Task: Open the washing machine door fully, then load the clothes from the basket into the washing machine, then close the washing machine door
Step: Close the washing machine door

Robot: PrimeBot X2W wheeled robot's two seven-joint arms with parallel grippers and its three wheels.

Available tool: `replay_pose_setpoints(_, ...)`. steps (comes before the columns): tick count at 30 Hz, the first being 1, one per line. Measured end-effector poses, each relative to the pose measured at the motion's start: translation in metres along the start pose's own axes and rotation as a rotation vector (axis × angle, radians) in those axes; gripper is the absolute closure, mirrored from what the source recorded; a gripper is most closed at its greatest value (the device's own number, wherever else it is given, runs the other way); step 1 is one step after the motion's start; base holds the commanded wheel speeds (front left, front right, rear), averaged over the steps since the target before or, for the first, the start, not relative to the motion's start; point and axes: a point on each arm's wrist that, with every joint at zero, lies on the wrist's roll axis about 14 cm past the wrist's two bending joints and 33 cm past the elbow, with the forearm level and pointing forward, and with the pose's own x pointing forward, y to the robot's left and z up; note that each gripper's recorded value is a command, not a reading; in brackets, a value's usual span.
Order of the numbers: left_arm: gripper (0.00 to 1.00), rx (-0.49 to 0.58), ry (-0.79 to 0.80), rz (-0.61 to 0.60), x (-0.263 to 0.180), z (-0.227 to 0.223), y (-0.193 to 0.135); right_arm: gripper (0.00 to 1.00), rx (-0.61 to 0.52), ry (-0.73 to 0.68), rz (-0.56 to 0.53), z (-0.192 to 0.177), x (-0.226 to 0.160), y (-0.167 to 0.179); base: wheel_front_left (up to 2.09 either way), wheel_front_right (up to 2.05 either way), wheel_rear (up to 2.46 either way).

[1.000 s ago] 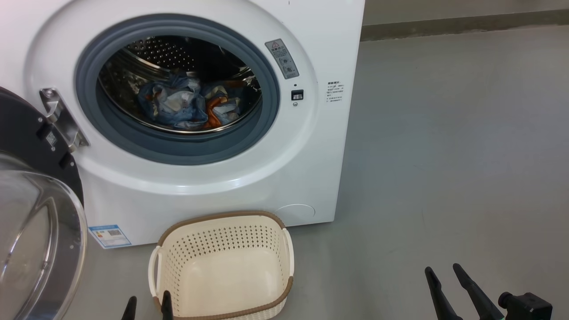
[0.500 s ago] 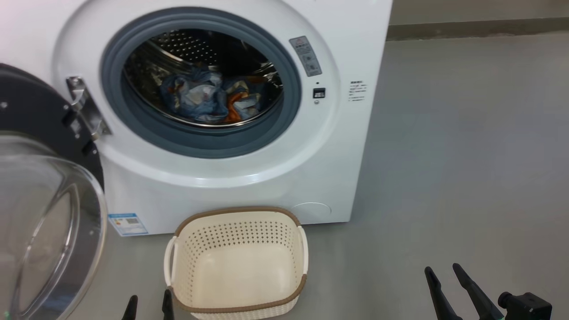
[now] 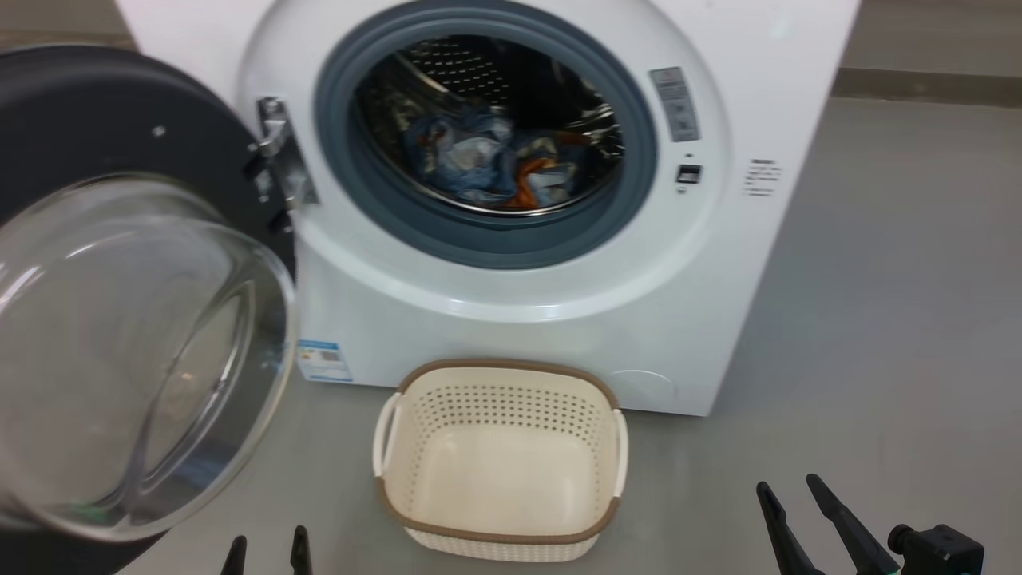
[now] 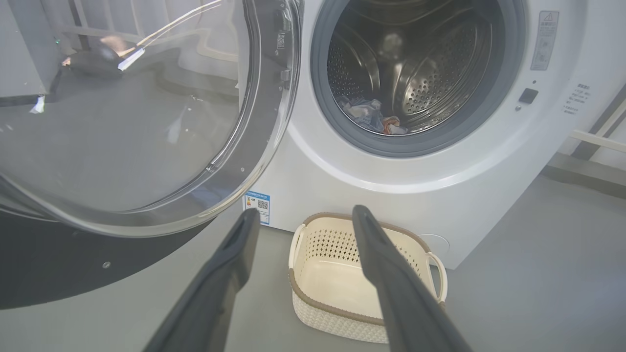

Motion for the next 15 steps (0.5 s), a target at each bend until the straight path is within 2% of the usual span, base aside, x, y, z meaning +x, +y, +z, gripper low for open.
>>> replay_pose_setpoints(15,0.00,-0.003,-0.067,0.215,-0.039,0.017,0.057,0.00,-0.011,0.060,0.206,-0.016,0.038,0.059,0.00,0.00,0.00)
